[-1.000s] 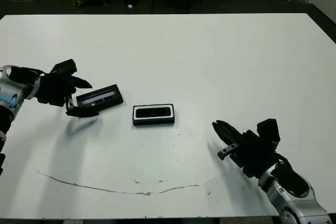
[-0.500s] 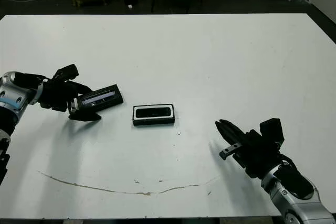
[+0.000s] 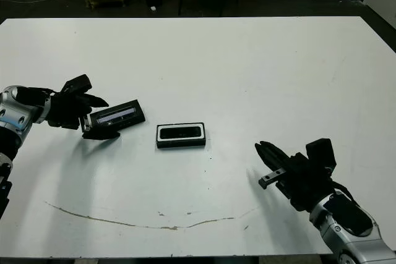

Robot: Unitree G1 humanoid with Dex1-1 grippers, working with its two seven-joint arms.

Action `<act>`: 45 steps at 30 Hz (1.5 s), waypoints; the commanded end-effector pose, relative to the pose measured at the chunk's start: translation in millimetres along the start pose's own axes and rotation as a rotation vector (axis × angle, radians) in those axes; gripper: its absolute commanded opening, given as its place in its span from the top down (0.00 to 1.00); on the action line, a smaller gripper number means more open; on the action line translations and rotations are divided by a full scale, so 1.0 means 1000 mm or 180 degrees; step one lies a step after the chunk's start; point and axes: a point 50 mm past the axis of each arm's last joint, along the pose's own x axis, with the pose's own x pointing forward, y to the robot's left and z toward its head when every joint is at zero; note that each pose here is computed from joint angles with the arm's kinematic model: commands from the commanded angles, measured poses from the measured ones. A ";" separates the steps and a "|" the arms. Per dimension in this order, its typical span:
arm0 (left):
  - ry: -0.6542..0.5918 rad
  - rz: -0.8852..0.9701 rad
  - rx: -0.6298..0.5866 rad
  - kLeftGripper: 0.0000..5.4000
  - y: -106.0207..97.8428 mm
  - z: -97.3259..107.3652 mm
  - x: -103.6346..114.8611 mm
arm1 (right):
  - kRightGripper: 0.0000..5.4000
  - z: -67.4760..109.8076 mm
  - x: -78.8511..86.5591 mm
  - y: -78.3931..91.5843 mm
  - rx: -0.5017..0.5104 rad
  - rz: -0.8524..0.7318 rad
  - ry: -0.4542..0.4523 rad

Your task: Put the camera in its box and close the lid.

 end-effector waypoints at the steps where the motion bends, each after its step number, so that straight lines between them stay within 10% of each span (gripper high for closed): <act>1: 0.0207 -0.0117 -0.0245 0.00 -0.007 -0.018 0.008 | 1.00 -0.003 -0.002 -0.003 0.0013 -0.0040 0.0134; 18: 0.0720 -0.0566 -0.0320 0.56 -0.009 -0.019 0.003 | 1.00 -0.003 -0.002 -0.001 0.0081 -0.0081 0.0161; 45: -0.0722 -0.0145 0.0175 0.58 -0.011 0.065 -0.035 | 1.00 -0.012 0.005 0.005 0.0169 0.0040 0.0095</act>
